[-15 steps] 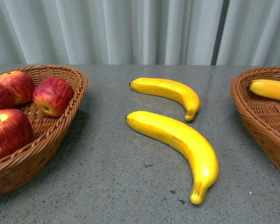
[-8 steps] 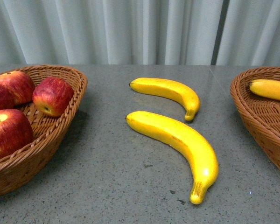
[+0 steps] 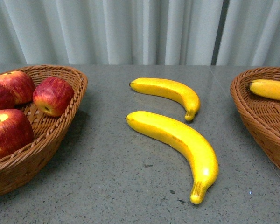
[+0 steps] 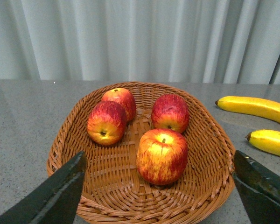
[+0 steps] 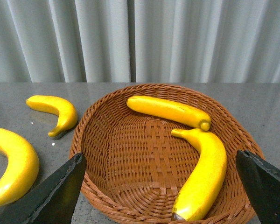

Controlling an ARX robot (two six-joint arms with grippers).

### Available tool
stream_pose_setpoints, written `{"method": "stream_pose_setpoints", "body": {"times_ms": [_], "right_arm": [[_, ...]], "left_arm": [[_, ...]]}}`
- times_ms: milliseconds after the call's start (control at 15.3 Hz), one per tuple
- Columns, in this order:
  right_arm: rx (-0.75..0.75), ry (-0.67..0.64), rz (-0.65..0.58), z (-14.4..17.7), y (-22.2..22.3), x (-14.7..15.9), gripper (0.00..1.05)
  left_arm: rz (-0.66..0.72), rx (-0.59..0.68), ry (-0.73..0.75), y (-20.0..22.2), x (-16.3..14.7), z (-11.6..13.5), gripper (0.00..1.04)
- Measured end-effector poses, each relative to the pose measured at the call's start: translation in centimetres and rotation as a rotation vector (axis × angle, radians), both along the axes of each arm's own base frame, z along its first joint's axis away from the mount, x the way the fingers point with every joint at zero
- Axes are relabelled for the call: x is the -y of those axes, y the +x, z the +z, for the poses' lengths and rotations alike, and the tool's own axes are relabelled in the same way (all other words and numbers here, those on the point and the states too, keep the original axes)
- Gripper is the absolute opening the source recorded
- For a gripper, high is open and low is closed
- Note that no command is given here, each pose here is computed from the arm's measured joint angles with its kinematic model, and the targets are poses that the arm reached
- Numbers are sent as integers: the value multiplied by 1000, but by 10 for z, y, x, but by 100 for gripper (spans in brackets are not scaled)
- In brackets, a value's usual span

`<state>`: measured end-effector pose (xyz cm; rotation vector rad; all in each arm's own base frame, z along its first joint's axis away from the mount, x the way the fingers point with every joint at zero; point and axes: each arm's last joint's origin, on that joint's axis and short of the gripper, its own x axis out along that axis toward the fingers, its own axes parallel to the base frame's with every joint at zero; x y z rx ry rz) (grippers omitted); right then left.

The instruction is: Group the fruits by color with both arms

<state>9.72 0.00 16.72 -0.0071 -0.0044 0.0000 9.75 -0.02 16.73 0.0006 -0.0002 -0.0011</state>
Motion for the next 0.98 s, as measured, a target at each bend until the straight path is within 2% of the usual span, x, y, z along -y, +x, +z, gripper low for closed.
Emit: {"method": "stream_pose_setpoints", "body": {"times_ms": [65, 195, 261, 391, 521, 586, 717, 782, 977], "right_arm": [[0, 0, 0, 0, 0, 0, 98], [3, 18, 23, 1, 1, 0, 98], [35, 92, 158, 10, 9, -3, 98], [58, 167, 351, 38, 41, -32, 98], [116, 171, 447, 72, 93, -71, 98], [73, 143, 478, 77, 123, -94, 98], [-94, 59, 506, 58, 171, -133, 98], [-166, -59, 526, 49, 213, -163, 98], [-321, -260, 549, 28, 239, -170, 98]], "left_arm": [[0, 0, 0, 0, 0, 0, 100], [0, 0, 0, 0, 0, 0, 98], [-2, 1, 0, 0, 0, 0, 98], [-1, 1, 0, 0, 0, 0, 98], [-1, 0, 0, 0, 0, 0, 98], [-1, 0, 0, 0, 0, 0, 98], [0, 0, 0, 0, 0, 0, 98], [-1, 0, 0, 0, 0, 0, 98], [-1, 0, 0, 0, 0, 0, 98]]}}
